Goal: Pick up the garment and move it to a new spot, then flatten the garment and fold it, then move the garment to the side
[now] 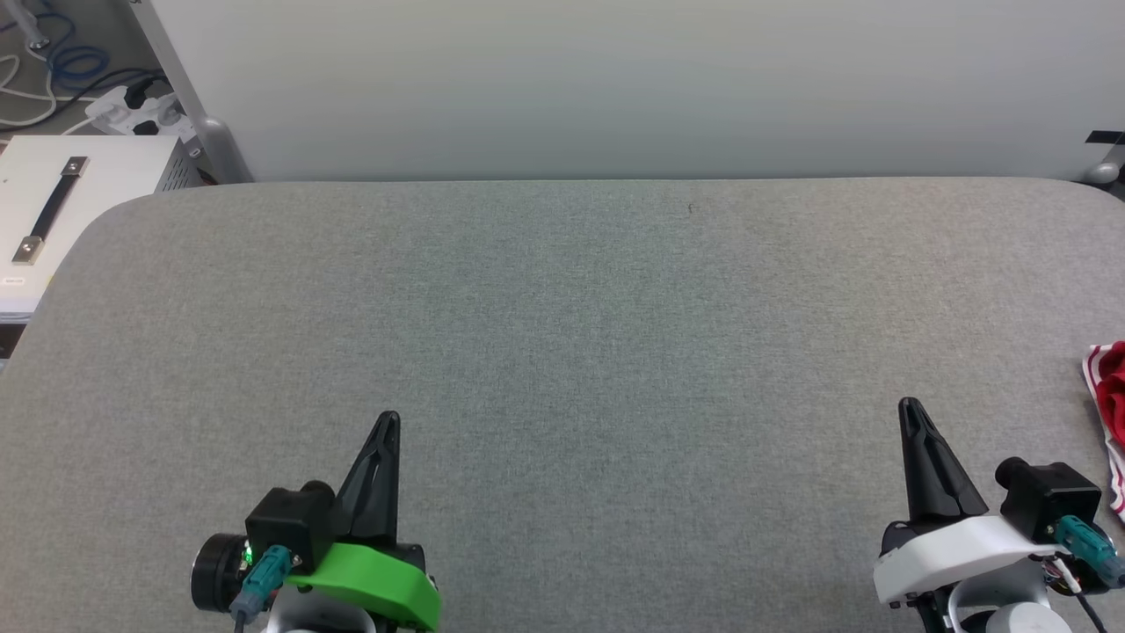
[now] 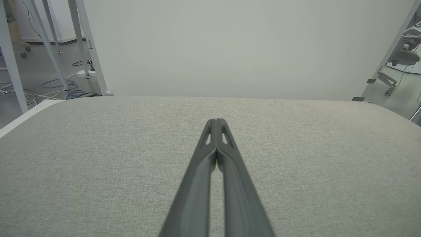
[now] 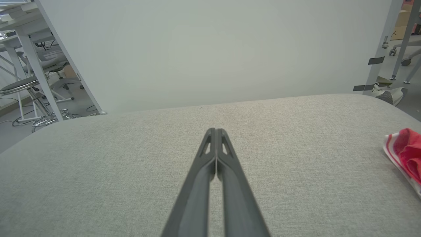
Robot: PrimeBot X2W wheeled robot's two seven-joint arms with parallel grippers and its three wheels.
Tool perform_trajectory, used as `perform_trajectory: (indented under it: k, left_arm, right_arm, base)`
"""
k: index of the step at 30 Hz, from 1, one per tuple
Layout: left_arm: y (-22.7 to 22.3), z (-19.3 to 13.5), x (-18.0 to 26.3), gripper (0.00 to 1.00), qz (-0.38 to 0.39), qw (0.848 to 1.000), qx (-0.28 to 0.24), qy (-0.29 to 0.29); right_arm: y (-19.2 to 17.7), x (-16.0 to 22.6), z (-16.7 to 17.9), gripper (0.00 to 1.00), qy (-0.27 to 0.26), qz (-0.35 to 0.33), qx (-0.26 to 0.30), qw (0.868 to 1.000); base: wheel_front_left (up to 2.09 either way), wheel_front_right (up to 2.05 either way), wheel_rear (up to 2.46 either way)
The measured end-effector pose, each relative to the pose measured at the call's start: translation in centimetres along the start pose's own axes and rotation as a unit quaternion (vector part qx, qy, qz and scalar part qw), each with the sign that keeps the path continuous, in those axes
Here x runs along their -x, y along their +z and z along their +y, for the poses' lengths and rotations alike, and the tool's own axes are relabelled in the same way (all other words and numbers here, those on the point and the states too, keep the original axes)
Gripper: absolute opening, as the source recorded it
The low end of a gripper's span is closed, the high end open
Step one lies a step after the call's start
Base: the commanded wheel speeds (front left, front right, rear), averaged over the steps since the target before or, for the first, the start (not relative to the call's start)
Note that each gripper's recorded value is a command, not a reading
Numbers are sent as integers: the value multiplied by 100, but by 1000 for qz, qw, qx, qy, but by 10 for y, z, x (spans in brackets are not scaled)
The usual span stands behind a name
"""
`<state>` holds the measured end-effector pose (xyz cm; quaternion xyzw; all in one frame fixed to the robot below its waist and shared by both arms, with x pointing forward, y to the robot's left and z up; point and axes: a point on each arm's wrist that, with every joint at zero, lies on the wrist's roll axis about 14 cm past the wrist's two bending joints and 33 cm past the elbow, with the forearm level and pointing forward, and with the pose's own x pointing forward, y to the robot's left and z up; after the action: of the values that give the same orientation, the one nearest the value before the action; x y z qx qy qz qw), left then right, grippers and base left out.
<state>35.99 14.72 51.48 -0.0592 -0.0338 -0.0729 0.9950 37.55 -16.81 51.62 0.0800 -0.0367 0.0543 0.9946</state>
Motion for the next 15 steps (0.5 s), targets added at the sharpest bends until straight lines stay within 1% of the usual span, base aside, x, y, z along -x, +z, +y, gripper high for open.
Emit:
perform_trajectory:
  k: [15]
  left_arm:
    - [0, 5, 0, 0, 9, 1000, -13, 9]
  right_arm:
    - [1, 0, 2, 0, 4, 7, 16, 1000]
  base:
    - [0, 0, 0]
